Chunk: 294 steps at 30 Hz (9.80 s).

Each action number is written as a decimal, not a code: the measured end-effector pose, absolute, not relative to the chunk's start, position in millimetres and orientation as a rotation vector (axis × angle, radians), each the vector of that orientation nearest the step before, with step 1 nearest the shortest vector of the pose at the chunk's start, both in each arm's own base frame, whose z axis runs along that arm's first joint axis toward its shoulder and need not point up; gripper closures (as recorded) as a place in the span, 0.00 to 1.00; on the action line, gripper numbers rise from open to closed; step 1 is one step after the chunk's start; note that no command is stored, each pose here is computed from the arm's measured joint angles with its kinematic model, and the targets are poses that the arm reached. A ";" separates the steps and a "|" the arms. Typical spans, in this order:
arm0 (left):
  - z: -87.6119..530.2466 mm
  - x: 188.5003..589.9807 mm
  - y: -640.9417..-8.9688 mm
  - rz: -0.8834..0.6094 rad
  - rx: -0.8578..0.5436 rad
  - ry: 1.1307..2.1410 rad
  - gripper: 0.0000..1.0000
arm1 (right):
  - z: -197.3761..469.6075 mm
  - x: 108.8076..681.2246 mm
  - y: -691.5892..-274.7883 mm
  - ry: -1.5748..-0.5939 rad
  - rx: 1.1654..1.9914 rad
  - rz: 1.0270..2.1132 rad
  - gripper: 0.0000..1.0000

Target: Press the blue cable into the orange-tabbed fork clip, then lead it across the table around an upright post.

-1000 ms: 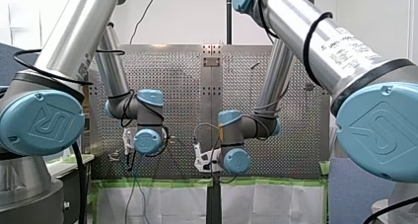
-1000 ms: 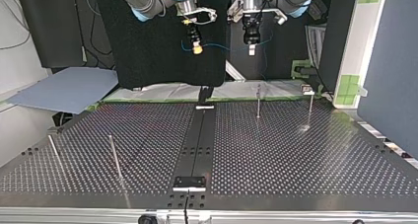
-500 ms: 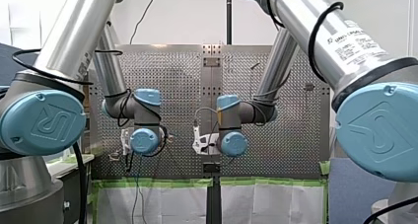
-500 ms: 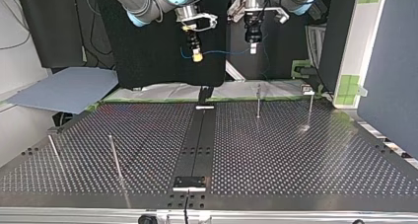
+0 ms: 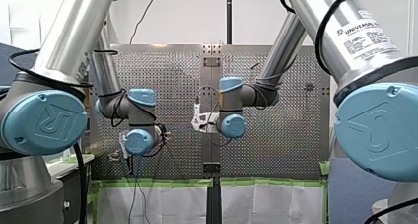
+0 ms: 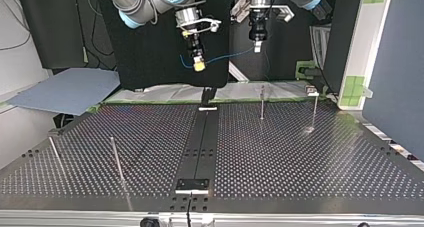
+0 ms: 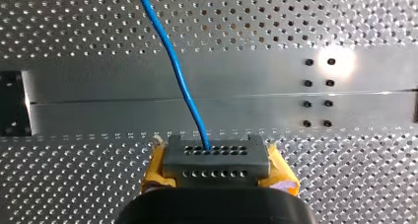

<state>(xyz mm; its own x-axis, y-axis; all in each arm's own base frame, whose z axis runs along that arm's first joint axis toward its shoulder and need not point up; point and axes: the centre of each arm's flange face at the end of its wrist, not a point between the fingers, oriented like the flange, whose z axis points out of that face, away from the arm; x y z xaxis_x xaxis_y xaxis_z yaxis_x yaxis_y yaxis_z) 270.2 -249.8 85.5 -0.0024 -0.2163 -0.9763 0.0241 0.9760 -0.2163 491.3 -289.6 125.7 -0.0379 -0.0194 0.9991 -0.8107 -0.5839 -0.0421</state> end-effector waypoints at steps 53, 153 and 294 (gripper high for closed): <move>17.0 402.1 -197.1 -0.053 -0.145 1.612 1.00 | -27.4 515.1 -389.5 -0.984 1.738 1.579 1.00; -19.4 512.2 -151.7 -0.086 -0.258 1.636 1.00 | -37.9 507.4 -447.9 -0.958 1.729 1.570 1.00; 26.6 410.5 -166.5 -0.167 -0.102 1.839 0.00 | -29.2 495.9 -481.0 -1.006 1.712 1.540 1.00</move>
<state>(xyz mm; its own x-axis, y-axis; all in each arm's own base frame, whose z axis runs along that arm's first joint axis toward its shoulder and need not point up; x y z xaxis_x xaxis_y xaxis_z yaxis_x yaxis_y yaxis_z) 410.5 -166.5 26.6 -0.2714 -0.1567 -0.9496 0.0166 0.9857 -0.1674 495.9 -481.0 -29.2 0.0307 -0.1327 0.9907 -0.8536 -0.5191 -0.0431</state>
